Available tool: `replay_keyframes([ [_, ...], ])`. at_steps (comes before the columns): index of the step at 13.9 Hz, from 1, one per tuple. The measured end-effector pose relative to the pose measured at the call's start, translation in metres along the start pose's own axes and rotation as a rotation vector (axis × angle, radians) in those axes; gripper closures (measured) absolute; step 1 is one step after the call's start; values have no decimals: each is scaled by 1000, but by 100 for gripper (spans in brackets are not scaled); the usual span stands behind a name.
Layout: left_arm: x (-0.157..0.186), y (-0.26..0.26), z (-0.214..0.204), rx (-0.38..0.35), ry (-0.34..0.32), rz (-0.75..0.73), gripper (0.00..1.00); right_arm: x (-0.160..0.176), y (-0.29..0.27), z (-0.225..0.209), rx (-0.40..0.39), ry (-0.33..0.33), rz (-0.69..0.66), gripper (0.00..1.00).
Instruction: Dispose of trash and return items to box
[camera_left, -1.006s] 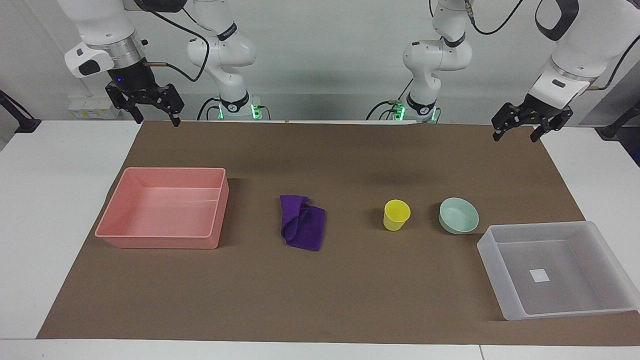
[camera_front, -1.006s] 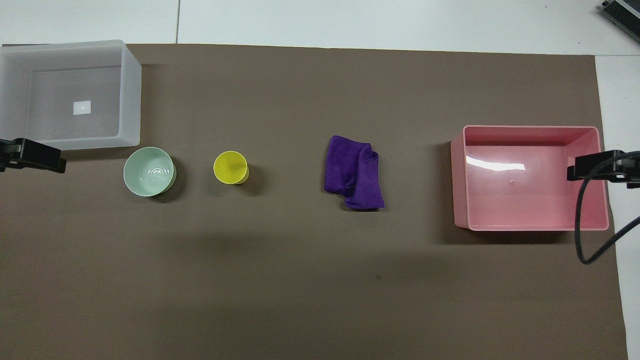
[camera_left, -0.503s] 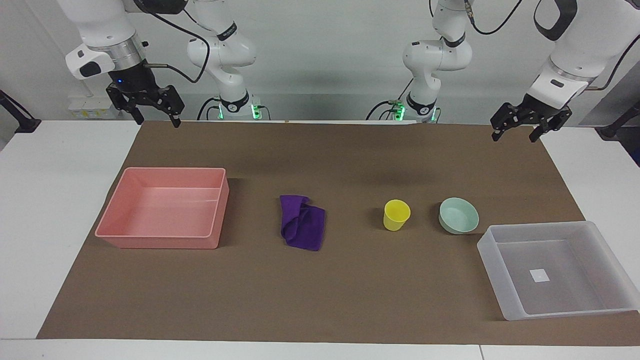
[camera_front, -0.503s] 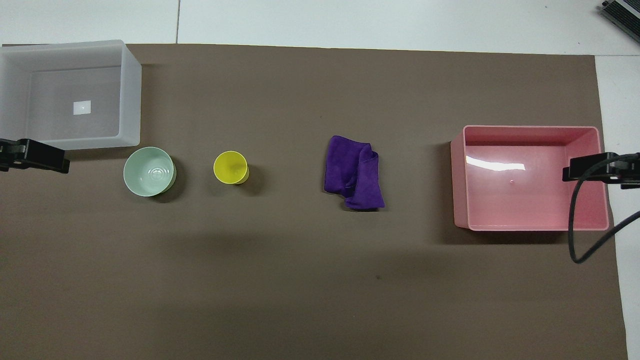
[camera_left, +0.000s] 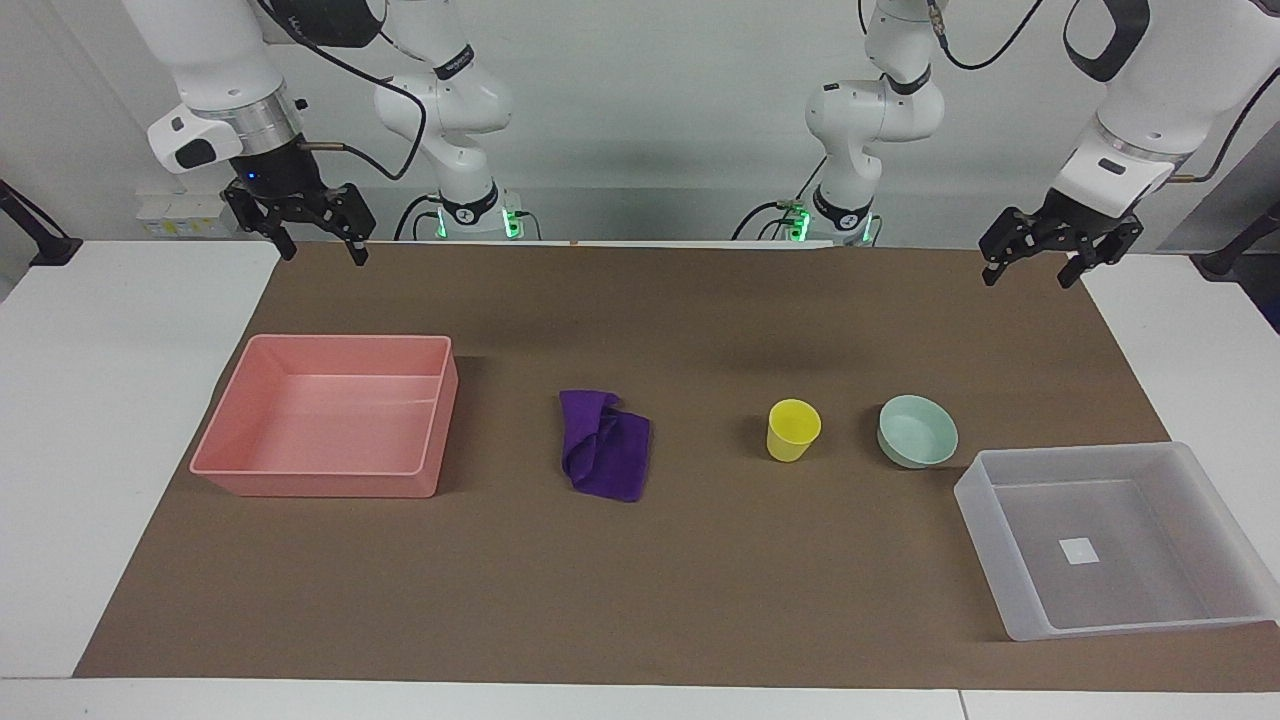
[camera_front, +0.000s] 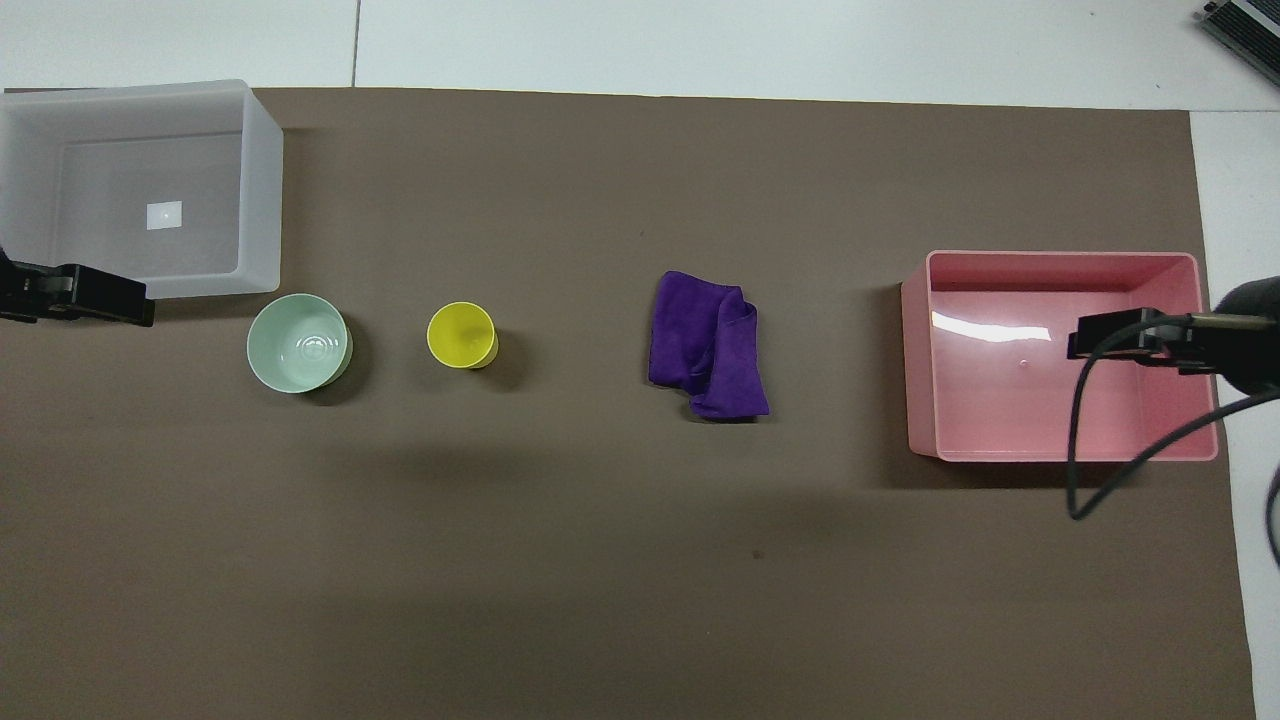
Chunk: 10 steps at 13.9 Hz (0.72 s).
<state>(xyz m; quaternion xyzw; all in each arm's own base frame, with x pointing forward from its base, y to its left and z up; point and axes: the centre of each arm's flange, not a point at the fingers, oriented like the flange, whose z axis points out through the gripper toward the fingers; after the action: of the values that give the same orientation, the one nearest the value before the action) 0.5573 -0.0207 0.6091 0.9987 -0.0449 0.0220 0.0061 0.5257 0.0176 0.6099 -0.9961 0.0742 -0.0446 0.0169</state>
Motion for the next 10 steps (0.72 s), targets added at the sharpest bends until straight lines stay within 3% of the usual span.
replay_keyframes([
  [5, 8, -5, 71, 4, 41, -9, 0, 15, -120, 79, 21, 35, 11, 0],
  [10, 16, -10, 157, 9, 68, -19, 0, 24, -183, 184, 26, 46, -41, 0],
])
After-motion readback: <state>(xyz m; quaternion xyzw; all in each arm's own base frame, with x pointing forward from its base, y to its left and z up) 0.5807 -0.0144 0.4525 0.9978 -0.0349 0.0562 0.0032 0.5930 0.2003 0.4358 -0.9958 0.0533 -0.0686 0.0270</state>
